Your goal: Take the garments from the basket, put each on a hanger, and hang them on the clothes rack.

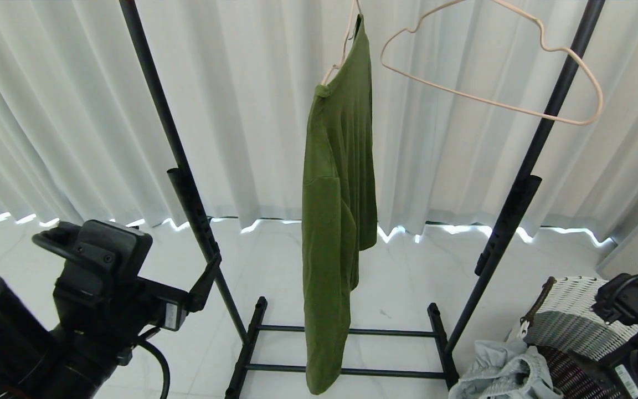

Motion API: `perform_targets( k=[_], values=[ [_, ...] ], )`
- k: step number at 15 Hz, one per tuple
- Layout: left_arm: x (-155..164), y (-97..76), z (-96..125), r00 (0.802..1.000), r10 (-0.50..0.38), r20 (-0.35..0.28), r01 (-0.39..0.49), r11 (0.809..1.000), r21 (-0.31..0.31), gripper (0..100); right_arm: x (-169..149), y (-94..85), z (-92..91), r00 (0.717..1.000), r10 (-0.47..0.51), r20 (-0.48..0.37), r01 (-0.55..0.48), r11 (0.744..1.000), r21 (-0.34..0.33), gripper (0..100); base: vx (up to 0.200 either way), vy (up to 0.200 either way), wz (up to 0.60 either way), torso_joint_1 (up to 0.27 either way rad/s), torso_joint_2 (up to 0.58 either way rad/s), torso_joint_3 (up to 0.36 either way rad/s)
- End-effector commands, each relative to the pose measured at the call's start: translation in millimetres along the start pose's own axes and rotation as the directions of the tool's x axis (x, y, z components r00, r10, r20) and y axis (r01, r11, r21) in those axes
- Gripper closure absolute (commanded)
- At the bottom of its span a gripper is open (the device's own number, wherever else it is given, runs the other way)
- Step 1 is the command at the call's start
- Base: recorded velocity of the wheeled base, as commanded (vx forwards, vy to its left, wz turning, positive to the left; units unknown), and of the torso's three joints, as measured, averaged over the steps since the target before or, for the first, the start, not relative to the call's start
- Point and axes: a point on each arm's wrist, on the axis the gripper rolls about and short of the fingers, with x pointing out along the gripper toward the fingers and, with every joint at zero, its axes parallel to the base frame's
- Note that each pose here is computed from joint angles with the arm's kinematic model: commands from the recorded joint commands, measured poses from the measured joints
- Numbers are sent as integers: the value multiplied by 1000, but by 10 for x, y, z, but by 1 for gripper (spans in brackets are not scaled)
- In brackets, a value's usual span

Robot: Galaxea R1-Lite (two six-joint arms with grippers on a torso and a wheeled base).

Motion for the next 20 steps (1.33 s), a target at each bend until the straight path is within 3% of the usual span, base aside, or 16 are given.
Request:
perform_targets(
  k=[1,3,6,10,12,14,15,16,20],
  values=[
    [80,-106,-18,999,-34,-21,34,999,9,0,256,233,-46,987,106,-124,-101,994,44,0,0,0,0,0,0,0],
    [71,-111,-40,998,-40,-39,40,999,-2,0,352,326,-77,976,113,-184,-99,991,87,0,0,0,0,0,0,0],
    [17,-59,-2,994,-60,-89,58,998,-26,0,455,345,-90,969,54,-240,-35,996,83,0,0,0,0,0,0,0],
    [-100,141,359,973,-124,-195,91,982,-168,0,479,343,-54,971,52,-235,-28,994,101,0,0,0,0,0,0,0],
    [-256,182,466,944,-225,-241,174,961,-217,0,498,349,-54,969,53,-242,-30,995,99,0,0,0,0,0,0,0],
    [-554,215,430,877,-368,-308,308,924,-228,0,576,370,-46,968,49,-244,-26,995,98,0,0,0,0,0,0,0],
    [-604,224,421,866,-396,-306,336,913,-230,0,604,377,-40,970,47,-239,-23,995,101,0,0,0,0,0,0,0],
    [-726,239,373,830,-471,-300,415,880,-232,0,692,399,-26,975,25,-219,-2,994,105,0,0,0,0,0,0,0],
    [-810,247,254,821,-480,-308,451,877,-164,0,832,441,-55,967,-29,-253,51,995,83,0,0,0,0,0,0,0]
  ],
)
